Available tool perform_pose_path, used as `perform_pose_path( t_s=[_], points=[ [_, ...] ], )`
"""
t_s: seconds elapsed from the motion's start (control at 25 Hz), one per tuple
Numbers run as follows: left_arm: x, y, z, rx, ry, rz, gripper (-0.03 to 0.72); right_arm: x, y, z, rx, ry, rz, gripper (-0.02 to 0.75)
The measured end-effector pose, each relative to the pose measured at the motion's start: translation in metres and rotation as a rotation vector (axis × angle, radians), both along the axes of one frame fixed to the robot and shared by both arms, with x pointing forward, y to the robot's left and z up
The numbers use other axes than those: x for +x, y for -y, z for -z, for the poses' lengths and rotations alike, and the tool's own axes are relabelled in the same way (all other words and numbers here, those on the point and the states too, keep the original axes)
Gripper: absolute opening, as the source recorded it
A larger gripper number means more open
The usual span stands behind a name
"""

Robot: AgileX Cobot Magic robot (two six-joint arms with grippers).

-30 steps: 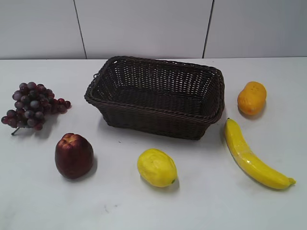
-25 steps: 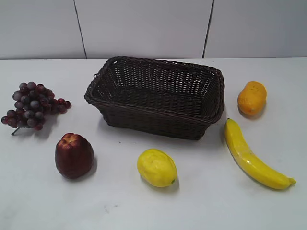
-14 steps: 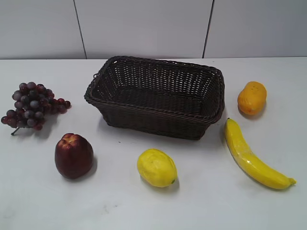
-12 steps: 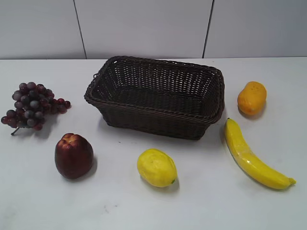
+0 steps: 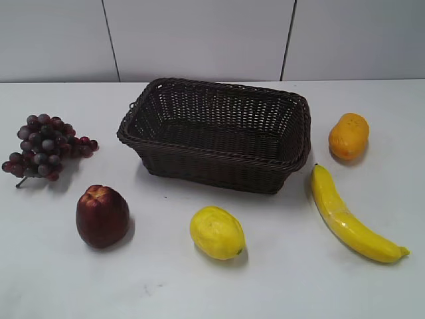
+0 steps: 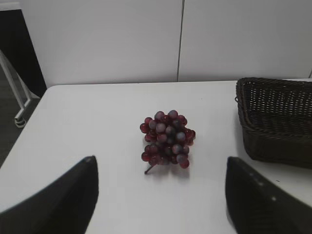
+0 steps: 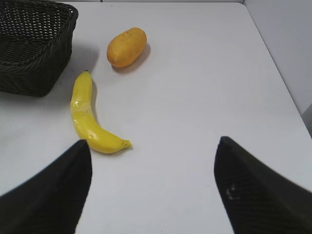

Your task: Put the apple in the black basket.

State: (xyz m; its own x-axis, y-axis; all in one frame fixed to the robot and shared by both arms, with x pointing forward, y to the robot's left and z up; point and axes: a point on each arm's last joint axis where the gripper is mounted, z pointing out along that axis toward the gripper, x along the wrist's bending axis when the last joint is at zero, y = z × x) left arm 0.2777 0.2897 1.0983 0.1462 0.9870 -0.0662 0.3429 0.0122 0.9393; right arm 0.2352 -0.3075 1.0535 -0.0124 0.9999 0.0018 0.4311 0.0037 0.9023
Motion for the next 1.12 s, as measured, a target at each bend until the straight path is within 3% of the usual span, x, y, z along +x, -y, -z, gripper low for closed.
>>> perform_pose_path(
  t_s=[0.16, 0.24, 0.4, 0.52, 0.68, 0.84, 1.12],
  points=[
    [0.049, 0.013, -0.001, -0.007, -0.222, 0.108, 0.62, 0.0, 0.0, 0.0, 0.0, 0.0, 0.0, 0.589],
    [0.073, 0.023, 0.003, -0.04, -0.32, 0.188, 0.62, 0.0, 0.0, 0.0, 0.0, 0.0, 0.0, 0.589],
    [0.119, 0.043, 0.02, -0.05, -0.507, 0.325, 0.618, 0.0, 0.0, 0.0, 0.0, 0.0, 0.0, 0.589],
    [0.143, 0.065, 0.037, 0.005, -0.624, 0.421, 0.615, 0.0, 0.0, 0.0, 0.0, 0.0, 0.0, 0.589],
    [0.162, 0.099, 0.062, 0.141, -0.708, 0.534, 0.614, 0.0, 0.0, 0.0, 0.0, 0.0, 0.0, 0.589],
    [0.183, 0.116, 0.082, 0.215, -0.78, 0.536, 0.614, 0.0, 0.0, 0.0, 0.0, -0.001, 0.0, 0.589],
    [0.216, 0.131, 0.117, 0.288, -0.882, 0.535, 0.64, 0.0, 0.0, 0.0, 0.0, 0.0, 0.0, 0.589]
  ],
)
